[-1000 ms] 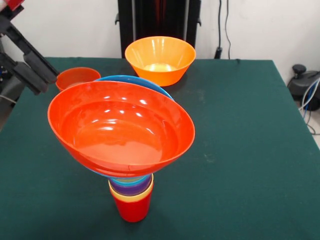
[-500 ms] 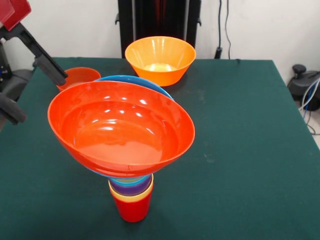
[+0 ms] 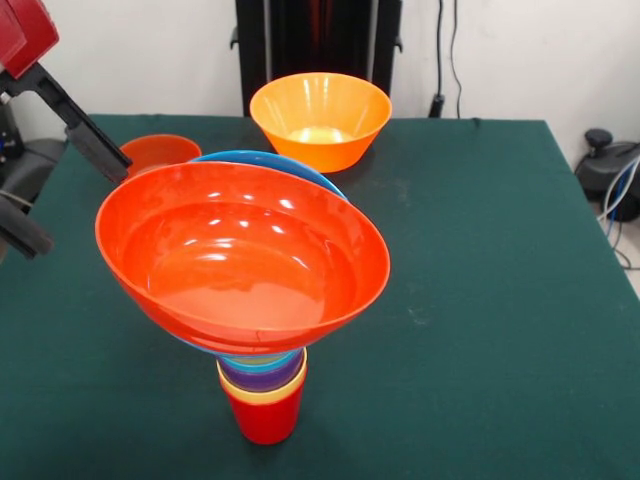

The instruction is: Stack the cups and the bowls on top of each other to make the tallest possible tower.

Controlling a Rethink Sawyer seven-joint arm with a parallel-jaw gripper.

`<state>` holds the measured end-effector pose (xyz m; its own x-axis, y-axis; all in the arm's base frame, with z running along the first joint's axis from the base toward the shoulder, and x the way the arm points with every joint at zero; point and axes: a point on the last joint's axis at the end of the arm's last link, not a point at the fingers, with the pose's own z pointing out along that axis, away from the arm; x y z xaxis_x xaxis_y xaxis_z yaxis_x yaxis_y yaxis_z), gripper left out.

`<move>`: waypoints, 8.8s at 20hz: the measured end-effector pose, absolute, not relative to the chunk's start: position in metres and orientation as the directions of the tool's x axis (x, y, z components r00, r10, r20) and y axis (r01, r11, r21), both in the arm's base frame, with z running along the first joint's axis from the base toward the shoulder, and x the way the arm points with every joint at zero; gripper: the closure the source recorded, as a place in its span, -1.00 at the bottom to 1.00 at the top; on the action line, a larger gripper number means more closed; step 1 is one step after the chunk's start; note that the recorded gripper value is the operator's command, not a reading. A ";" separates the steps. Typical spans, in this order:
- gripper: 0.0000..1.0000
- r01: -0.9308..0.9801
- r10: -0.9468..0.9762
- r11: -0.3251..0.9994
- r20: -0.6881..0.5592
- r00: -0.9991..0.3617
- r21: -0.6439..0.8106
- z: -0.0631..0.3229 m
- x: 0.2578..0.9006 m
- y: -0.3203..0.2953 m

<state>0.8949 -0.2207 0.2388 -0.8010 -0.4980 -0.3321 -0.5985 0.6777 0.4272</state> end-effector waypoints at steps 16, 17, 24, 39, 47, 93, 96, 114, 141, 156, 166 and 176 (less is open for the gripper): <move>-1.00 -0.640 -0.519 0.652 -0.376 -0.768 0.406 0.219 0.888 -0.206; -1.00 -0.642 -0.521 0.649 -0.377 -0.766 0.407 0.218 0.888 -0.204; -1.00 -0.627 -0.508 0.660 -0.368 -0.779 0.415 0.204 0.883 -0.200; 1.00 -0.602 -0.510 0.679 -0.320 -0.798 0.420 0.194 0.872 -0.214; 1.00 -0.593 -0.504 0.695 -0.313 -0.805 0.406 0.186 0.871 -0.217; -1.00 -0.588 -0.519 0.690 -0.277 -0.809 0.422 0.177 0.868 -0.202; -1.00 -0.588 -0.521 0.690 -0.274 -0.809 0.422 0.176 0.867 -0.202; -1.00 -0.580 -0.527 0.692 -0.248 -0.813 0.430 0.167 0.863 -0.200; -1.00 -0.578 -0.524 0.706 -0.247 -0.815 0.409 0.161 0.865 -0.199; -1.00 -0.568 -0.512 0.733 -0.247 -0.823 0.374 0.152 0.867 -0.205; -1.00 -0.573 -0.508 0.724 -0.265 -0.820 0.385 0.156 0.869 -0.200; -1.00 -0.574 -0.509 0.723 -0.265 -0.819 0.384 0.158 0.869 -0.200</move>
